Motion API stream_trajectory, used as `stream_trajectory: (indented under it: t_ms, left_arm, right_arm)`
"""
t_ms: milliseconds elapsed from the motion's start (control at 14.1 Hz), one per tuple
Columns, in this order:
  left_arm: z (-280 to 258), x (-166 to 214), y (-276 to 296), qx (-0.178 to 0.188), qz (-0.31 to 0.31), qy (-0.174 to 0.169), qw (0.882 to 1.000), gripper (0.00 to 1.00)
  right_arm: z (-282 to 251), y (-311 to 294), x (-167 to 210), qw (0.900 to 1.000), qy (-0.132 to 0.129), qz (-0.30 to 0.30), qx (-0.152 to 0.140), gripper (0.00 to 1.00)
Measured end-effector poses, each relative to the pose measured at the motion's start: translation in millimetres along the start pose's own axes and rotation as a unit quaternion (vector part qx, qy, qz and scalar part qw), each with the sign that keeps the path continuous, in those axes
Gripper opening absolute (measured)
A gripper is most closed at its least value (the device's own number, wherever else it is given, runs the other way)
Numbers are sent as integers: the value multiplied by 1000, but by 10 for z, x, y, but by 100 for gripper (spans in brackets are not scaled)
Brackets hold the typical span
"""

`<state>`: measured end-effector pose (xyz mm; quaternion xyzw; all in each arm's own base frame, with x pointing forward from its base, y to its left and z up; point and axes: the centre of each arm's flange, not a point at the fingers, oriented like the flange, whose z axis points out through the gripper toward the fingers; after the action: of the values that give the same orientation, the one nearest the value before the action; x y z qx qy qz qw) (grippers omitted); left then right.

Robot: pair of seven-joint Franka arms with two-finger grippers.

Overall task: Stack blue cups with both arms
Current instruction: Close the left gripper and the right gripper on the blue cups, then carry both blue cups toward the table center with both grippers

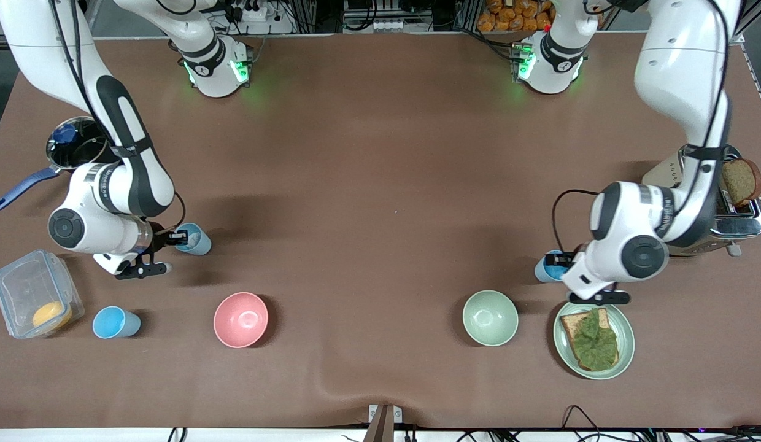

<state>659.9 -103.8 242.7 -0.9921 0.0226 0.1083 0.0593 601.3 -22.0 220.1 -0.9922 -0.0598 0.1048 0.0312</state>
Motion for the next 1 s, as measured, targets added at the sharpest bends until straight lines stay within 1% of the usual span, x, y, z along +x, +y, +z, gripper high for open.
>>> stream_trajectory:
  t_ms: [71,213,356,427,569,711,782,853,924,996]
  left_arm:
    - [52,-2,82,1,5,-3,1000,100]
    - [138,15,131,12,14,-1,1000,100]
    - [179,41,77,18,14,3,1000,100]
    - [188,49,45,19,12,3,1000,100]
    - [185,85,5,20,12,16,1000,100]
    - [168,157,11,25,20,48,998,82]
    - [178,178,33,28,25,57,998,69]
    - [157,189,72,28,29,65,997,59]
    - [142,189,110,30,33,67,997,48]
    - [136,188,134,32,36,68,997,38]
  right_arm:
    - [-39,-10,16,1000,-2,-1,1,3]
    - [-201,-40,53,1000,-21,-4,6,3]
    - [-496,-133,102,999,-47,-12,13,3]
    - [-667,-230,130,998,-56,-20,15,3]
    - [-955,-561,192,997,-62,-30,20,3]
    - [-1039,-1024,233,997,-60,-14,44,3]
    - [-1023,-1279,235,996,-61,-6,60,3]
    - [-1004,-1540,232,995,-62,5,72,3]
    - [-990,-1822,232,995,-58,19,79,3]
    - [-973,-2131,228,995,-50,28,79,3]
